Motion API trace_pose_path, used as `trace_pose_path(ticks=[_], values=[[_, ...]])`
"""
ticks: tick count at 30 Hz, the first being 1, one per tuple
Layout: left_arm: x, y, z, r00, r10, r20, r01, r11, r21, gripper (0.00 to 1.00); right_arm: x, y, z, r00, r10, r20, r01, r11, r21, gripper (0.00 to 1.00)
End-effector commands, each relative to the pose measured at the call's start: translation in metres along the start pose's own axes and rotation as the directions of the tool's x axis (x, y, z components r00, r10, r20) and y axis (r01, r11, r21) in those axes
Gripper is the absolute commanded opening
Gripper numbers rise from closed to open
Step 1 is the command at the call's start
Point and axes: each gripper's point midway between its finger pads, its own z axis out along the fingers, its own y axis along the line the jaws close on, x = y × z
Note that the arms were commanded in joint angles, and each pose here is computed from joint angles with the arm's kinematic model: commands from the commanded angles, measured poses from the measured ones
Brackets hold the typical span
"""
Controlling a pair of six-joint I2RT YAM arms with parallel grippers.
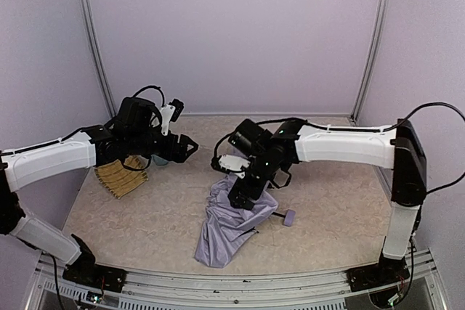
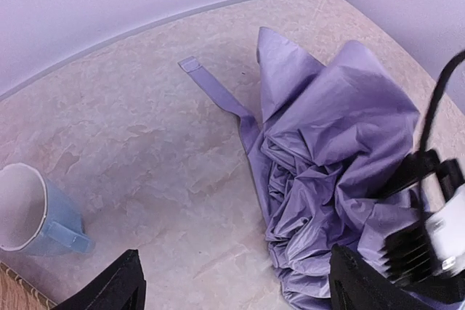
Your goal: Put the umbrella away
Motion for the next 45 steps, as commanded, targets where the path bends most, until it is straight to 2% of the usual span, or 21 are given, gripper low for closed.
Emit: trace_pose_path(ticks=[1,5,7,11,14,16,19,23,27,30,32,35,37,39,41,43,45], values=[[-0.001,0.005,-0.009,1.000,-0.009,0.027,0.010,1.000,-0.005,0.85,0.022,0.016,0.049,0.980,-0.156,-0.124,0.148,0.986,-0.071,1.00],[0.001,0.003,-0.005,1.000,0.005,0.022,-0.005,1.000,0.007,0.85,0.032,0.001,0.098,0.967,-0.164,-0.196,0.166,0.986,-0.007,1.00],[0.002,0.001,-0.004,1.000,0.004,0.016,-0.005,1.000,0.017,0.85,0.037,-0.004,0.116,0.959,-0.157,-0.238,0.164,0.986,0.008,0.96],[0.003,0.000,-0.004,1.000,0.009,0.016,-0.009,1.000,0.022,0.85,0.053,-0.003,0.133,0.944,-0.145,-0.296,0.150,0.989,-0.006,0.75],[0.003,0.002,-0.005,1.000,0.017,0.020,-0.017,1.000,0.014,0.85,0.058,0.000,0.129,0.944,-0.137,-0.299,0.137,0.990,-0.022,0.54],[0.003,0.003,-0.005,1.000,0.021,0.023,-0.021,1.000,0.008,0.85,0.051,-0.001,0.121,0.953,-0.129,-0.274,0.130,0.991,-0.015,0.43],[-0.002,0.005,-0.007,0.999,0.020,0.034,-0.020,1.000,-0.004,0.85,0.024,-0.004,0.102,0.976,-0.109,-0.187,0.109,0.994,-0.010,0.38],[-0.016,0.012,-0.018,0.996,0.009,0.090,-0.005,0.999,-0.043,0.84,-0.025,-0.017,0.060,0.998,-0.054,0.014,0.055,0.998,-0.011,0.29],[-0.038,0.021,-0.041,0.984,-0.003,0.180,0.021,0.995,-0.100,0.84,-0.069,-0.033,0.005,0.965,-0.017,0.263,0.020,1.000,-0.009,0.17],[-0.053,0.027,-0.062,0.966,-0.001,0.260,0.039,0.989,-0.139,0.85,-0.097,-0.056,-0.041,0.891,-0.013,0.454,-0.008,0.999,0.044,0.08],[-0.062,0.032,-0.075,0.952,0.001,0.305,0.052,0.985,-0.166,0.85,-0.112,-0.076,-0.077,0.818,-0.010,0.575,-0.048,0.995,0.087,0.06],[-0.067,0.034,-0.086,0.942,0.004,0.334,0.061,0.981,-0.182,0.85,-0.136,-0.103,-0.138,0.663,-0.020,0.748,-0.113,0.985,0.127,0.02],[-0.068,0.036,-0.088,0.940,0.002,0.340,0.067,0.979,-0.190,0.85,-0.152,-0.106,-0.191,0.500,-0.073,0.863,-0.125,0.980,0.156,0.00],[-0.068,0.036,-0.088,0.941,-0.002,0.338,0.070,0.979,-0.190,0.85,-0.157,-0.100,-0.233,0.357,-0.135,0.925,-0.119,0.975,0.188,0.00],[-0.068,0.035,-0.086,0.943,-0.008,0.332,0.074,0.980,-0.184,0.85,-0.151,-0.093,-0.258,0.247,-0.155,0.957,-0.123,0.974,0.189,0.00],[-0.067,0.034,-0.085,0.946,-0.023,0.325,0.085,0.980,-0.178,0.85,-0.136,-0.086,-0.265,0.178,-0.159,0.971,-0.126,0.975,0.183,0.00],[-0.065,0.032,-0.084,0.946,-0.038,0.321,0.095,0.982,-0.164,0.85,-0.112,-0.077,-0.252,0.153,-0.160,0.975,-0.118,0.977,0.178,0.00]])
